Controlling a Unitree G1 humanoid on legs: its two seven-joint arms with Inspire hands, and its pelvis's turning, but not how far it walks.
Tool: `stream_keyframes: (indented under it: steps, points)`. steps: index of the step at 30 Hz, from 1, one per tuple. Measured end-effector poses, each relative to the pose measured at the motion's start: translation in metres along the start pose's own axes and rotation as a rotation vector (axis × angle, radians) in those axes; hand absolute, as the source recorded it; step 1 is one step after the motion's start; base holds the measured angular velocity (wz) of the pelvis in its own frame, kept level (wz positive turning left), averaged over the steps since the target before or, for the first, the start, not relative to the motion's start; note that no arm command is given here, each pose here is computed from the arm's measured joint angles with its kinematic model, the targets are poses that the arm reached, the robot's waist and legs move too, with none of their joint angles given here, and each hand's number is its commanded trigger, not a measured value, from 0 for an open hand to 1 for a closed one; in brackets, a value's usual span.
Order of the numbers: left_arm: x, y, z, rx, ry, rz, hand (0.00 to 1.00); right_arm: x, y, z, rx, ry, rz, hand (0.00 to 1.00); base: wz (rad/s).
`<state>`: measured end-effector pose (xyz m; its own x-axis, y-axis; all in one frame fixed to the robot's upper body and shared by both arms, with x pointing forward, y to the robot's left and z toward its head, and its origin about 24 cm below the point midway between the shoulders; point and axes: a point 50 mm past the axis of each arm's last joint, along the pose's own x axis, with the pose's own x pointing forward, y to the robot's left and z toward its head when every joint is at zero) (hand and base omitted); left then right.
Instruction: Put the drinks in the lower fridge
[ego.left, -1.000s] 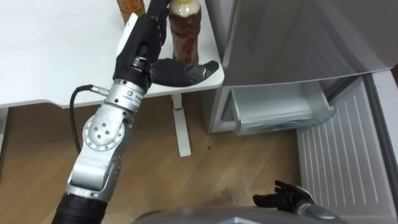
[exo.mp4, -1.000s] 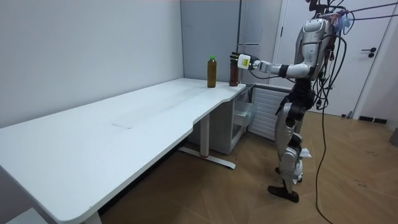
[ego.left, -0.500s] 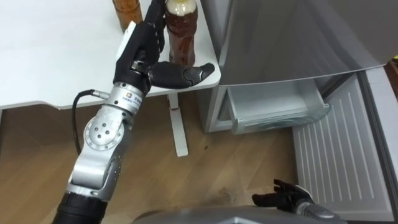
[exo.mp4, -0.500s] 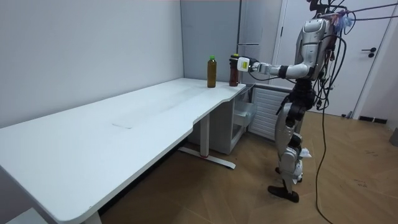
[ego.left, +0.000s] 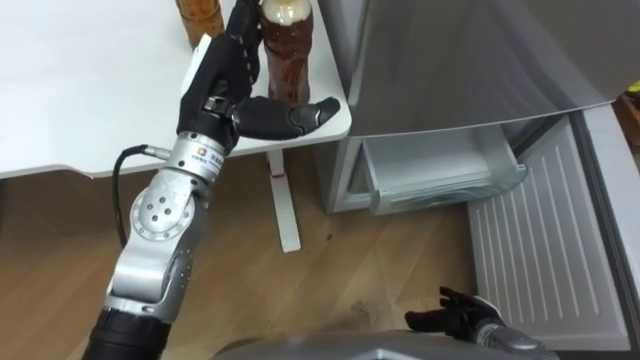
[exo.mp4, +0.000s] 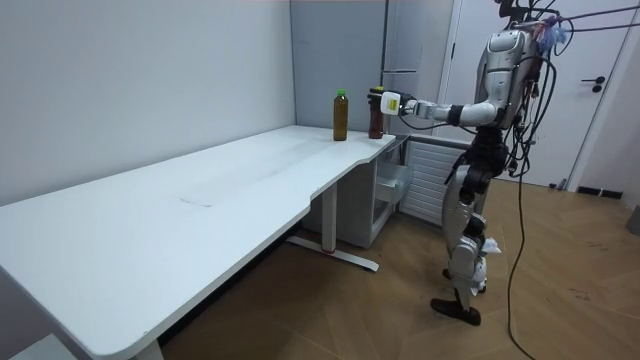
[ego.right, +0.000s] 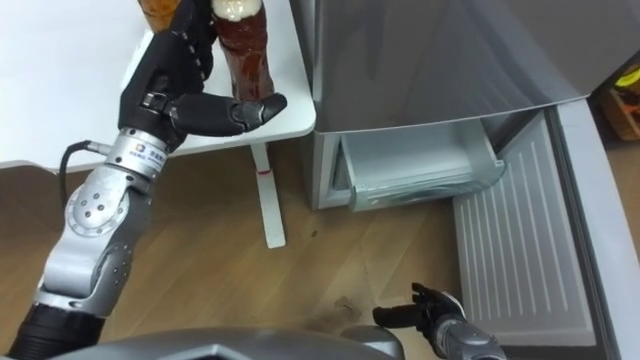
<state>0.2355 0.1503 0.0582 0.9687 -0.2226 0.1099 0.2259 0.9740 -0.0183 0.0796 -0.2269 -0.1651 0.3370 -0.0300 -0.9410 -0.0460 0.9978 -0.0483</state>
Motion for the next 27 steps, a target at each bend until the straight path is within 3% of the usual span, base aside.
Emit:
stream_keyframes:
  steps: [7, 12, 27]
  points:
    - [0.005, 0.012, 0.006, 0.003, -0.014, 0.053, 0.00, -0.001, -0.002, -0.002, 0.025, 0.012, 0.002, 0.00, -0.02]
    - [0.019, 0.023, 0.013, -0.018, -0.044, 0.116, 0.00, -0.001, -0.005, -0.003, 0.050, 0.016, -0.003, 0.00, -0.04]
    - [0.030, 0.036, -0.002, -0.025, 0.024, 0.204, 0.00, -0.001, -0.007, -0.005, 0.092, 0.028, -0.026, 0.00, -0.02]
